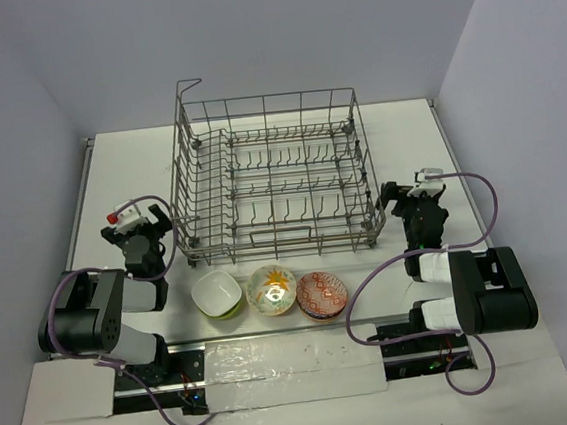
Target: Load the bowls into the dish rack
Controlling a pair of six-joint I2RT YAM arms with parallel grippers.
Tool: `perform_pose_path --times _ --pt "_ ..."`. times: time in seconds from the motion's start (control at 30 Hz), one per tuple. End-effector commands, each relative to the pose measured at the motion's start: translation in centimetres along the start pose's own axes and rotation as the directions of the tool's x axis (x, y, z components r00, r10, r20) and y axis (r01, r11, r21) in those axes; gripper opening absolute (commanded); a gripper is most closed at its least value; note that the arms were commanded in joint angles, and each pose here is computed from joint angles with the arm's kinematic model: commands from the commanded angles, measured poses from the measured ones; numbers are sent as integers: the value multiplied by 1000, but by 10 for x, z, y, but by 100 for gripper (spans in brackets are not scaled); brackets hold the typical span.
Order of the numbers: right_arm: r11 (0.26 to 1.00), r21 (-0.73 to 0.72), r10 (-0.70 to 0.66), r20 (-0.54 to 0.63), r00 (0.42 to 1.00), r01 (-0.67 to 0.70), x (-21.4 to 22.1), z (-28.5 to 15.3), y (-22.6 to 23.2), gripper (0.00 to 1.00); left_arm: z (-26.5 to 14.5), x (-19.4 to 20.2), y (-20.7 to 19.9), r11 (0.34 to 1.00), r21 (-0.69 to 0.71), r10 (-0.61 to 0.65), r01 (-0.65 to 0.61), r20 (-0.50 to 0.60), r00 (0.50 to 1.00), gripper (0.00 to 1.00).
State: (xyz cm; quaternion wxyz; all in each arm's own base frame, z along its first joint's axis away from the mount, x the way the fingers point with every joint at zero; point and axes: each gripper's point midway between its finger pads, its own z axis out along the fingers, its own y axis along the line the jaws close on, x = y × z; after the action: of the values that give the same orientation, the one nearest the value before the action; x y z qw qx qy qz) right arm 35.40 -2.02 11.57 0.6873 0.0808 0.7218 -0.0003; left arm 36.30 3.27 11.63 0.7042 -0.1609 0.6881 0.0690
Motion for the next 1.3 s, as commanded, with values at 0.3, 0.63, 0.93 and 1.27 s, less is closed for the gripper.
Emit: perform_pose_path --times 0.3,0.63,0.93,1.27 --pt "997 -77 5 65 998 0 -23 9 20 100 5 -14 -9 999 30 -27 26 40 999 99" --pt "997 -77 5 68 998 0 -24 9 21 100 6 -14 -9 999 42 -31 30 35 999 99" --pt "999 -34 24 58 998 -22 -28 12 15 100 8 -14 7 996 -46 -74 75 34 997 99" --pt "995 60 73 52 996 -76 -38 9 1 100 8 -17 7 996 -46 -80 82 48 996 99"
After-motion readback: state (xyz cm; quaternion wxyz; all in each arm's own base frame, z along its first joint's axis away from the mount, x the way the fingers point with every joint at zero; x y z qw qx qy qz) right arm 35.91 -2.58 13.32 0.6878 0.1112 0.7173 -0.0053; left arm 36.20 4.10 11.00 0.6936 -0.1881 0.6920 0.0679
